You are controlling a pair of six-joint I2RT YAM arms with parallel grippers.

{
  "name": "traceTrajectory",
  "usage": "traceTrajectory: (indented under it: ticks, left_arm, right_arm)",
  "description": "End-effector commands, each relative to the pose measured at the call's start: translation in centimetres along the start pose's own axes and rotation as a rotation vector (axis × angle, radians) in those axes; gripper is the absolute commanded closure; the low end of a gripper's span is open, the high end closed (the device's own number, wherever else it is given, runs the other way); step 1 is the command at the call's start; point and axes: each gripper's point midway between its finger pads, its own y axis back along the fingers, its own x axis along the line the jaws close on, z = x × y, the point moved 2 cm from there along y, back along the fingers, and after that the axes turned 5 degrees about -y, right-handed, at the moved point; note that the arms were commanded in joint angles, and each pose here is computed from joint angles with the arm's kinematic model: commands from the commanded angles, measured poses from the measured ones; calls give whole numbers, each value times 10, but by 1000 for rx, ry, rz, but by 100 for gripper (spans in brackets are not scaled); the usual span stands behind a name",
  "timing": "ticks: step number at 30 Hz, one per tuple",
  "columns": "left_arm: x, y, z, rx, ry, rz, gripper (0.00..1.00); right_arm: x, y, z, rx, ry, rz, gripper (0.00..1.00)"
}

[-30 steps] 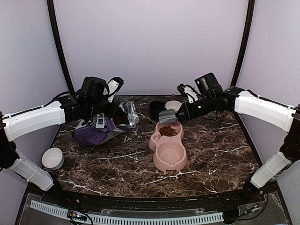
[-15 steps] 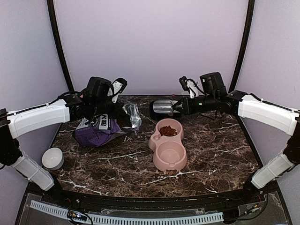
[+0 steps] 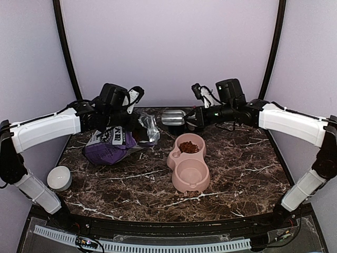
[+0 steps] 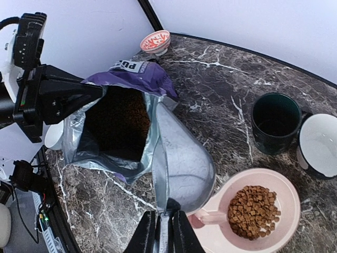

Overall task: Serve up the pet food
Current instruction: Insert the spatula into the pet food bag.

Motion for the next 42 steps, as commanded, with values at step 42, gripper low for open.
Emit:
traceTrajectory:
  ticks: [42]
  left_arm:
    - [5,11,52,-129,121,-83,100]
  right_arm:
    - [32,-209,-83,294,258,1,100]
